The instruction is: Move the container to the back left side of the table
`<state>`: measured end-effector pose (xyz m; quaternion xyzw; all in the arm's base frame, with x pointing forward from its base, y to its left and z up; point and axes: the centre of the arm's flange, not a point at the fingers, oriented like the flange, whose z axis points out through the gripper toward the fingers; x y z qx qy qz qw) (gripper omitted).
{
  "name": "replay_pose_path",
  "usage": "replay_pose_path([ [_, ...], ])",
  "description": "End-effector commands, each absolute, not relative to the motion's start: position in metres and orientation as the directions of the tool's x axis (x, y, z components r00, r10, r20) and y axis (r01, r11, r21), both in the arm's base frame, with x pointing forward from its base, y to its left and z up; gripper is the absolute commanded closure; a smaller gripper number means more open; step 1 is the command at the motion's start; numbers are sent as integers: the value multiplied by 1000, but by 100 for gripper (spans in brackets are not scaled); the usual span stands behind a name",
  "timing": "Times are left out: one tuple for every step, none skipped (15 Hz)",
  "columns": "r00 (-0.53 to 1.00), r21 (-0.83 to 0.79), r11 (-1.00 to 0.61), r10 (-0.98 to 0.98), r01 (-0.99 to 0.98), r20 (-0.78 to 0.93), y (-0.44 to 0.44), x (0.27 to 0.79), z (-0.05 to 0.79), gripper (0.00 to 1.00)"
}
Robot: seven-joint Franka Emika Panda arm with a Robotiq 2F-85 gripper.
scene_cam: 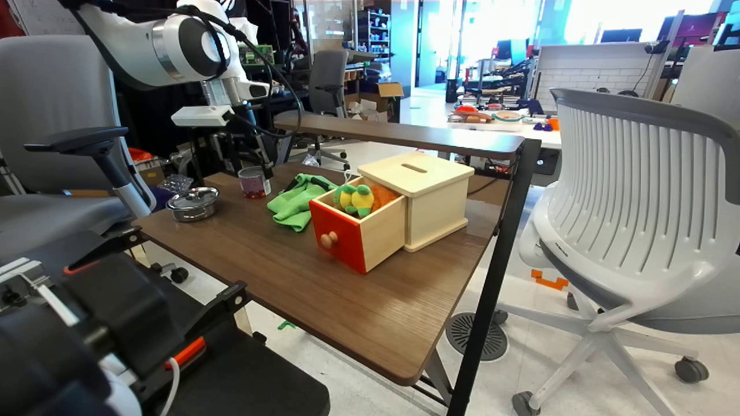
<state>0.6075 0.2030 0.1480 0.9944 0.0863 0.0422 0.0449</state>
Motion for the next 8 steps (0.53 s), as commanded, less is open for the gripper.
replay_pose_path([
  [987, 96, -987, 139, 131, 80, 195, 585, 184, 0],
  [987, 91, -988, 130, 122, 89, 190, 577, 193, 0],
  [990, 79, -991, 118, 112, 73, 182, 564, 206, 0],
  [992, 64, -991, 122, 120, 41, 172, 553, 214, 0],
  [992, 67, -991, 121, 119, 21, 158, 543, 220, 0],
  [990, 83, -989, 129, 124, 59, 185, 577, 188, 0],
  [991, 84, -989, 124, 120, 45, 176, 568, 196, 0],
  [992, 83, -990, 120, 117, 42, 168, 561, 203, 0],
])
